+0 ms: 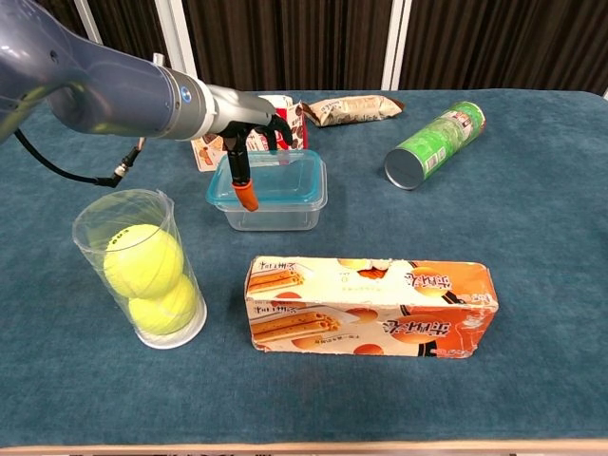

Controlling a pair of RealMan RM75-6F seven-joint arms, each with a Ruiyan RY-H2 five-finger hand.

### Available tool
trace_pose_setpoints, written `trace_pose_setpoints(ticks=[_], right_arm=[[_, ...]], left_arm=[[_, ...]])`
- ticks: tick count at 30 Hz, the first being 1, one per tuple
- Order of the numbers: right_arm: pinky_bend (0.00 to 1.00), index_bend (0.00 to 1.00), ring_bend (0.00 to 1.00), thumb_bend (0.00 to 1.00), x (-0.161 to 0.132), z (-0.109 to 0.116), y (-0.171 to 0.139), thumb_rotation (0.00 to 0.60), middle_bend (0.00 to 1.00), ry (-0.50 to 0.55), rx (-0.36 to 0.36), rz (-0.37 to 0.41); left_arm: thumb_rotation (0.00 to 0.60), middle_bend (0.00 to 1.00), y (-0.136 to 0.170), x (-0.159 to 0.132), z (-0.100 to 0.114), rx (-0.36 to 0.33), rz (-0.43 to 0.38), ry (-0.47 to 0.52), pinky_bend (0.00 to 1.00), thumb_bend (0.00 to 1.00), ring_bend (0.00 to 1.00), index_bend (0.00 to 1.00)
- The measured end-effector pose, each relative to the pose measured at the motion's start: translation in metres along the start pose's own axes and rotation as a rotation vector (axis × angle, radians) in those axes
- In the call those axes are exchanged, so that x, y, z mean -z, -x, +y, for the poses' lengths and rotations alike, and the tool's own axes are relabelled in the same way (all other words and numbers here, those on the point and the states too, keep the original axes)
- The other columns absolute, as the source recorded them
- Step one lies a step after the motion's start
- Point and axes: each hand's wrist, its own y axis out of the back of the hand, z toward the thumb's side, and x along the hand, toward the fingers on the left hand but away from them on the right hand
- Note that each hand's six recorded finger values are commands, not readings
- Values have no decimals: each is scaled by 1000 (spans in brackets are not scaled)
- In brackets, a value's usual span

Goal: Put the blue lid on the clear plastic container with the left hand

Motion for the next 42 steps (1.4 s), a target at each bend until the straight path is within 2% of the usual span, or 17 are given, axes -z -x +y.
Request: trace_pose_setpoints(ticks=[42], right_arm=[[0,96,0,292,0,1,0,600,0,5,0,0]], left_arm=[[600,331,-4,-8,-4,2,16,-9,0,302,0,116]])
